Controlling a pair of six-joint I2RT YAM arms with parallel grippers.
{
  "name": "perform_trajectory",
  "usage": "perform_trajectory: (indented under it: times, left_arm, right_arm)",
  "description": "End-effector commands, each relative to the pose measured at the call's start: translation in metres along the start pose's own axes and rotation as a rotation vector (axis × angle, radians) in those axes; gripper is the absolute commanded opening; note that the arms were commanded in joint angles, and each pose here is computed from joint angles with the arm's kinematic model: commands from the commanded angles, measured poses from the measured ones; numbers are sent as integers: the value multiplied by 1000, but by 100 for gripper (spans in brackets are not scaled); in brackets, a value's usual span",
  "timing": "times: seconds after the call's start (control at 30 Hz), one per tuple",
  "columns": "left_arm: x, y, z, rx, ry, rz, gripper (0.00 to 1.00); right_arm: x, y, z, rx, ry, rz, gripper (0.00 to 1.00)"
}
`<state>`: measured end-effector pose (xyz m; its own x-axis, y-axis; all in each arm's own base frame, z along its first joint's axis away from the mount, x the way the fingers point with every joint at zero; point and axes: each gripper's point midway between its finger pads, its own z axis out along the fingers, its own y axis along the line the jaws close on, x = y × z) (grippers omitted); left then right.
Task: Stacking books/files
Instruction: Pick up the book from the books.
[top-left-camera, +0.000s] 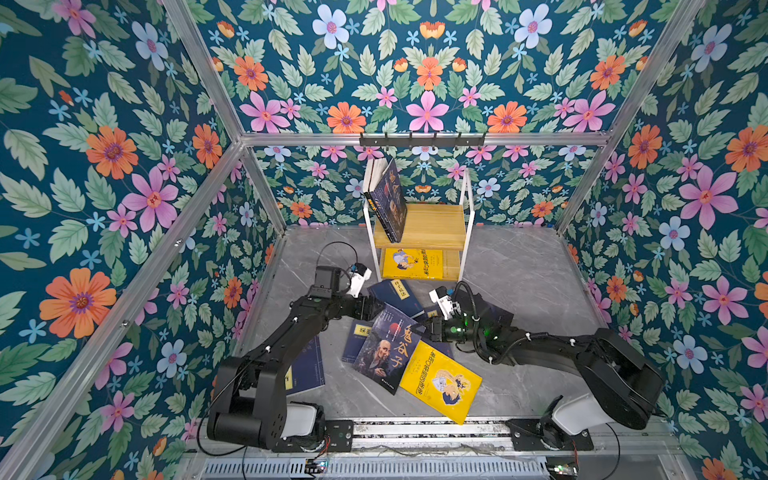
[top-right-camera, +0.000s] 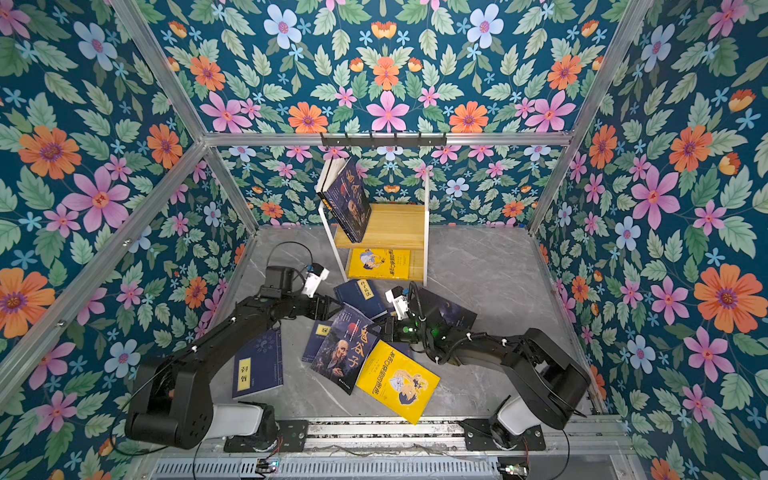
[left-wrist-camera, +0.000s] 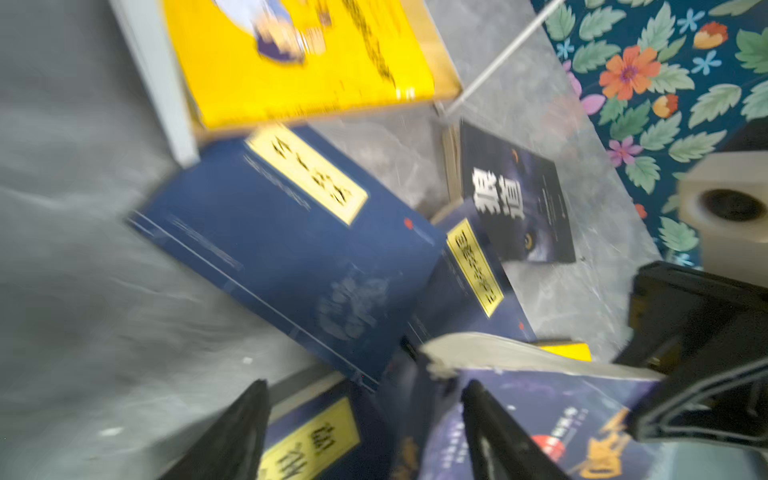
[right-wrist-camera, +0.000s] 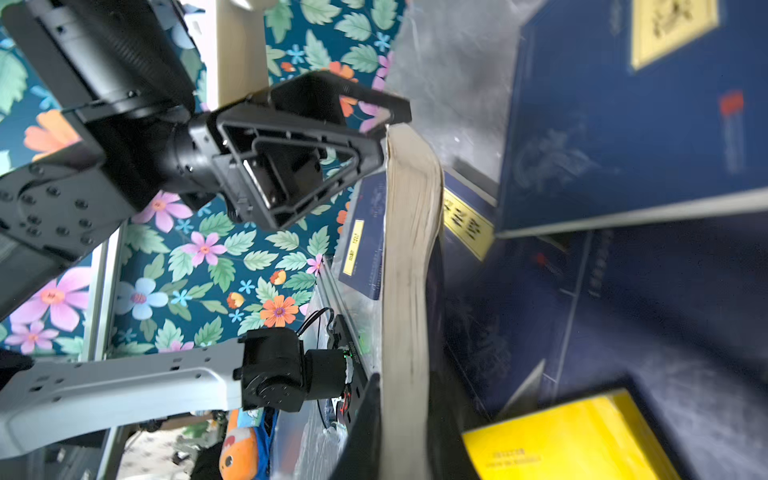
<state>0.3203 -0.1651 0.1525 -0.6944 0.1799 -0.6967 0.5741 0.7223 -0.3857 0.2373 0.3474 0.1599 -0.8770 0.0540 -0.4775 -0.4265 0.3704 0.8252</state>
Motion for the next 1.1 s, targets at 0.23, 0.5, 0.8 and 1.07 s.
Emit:
perform_trajectory:
  times: [0.23, 0.5, 0.8, 1.07]
  left_arm:
    - [-73, -39, -84, -78, -7, 491, 100]
    - [-104, -76, -135, -73, -30, 726, 100]
    - [-88, -119, -145, 150, -4, 926, 100]
    - [-85, -132, -125, 230, 24, 975, 100]
  right_arm:
    - [-24, 65, -26, -35, 71, -571, 0]
    - [-61, 105, -42, -67, 91, -805, 0]
    - [-73, 125, -51, -109, 166, -996, 0]
    - [-76, 141, -53, -164, 191, -1073, 0]
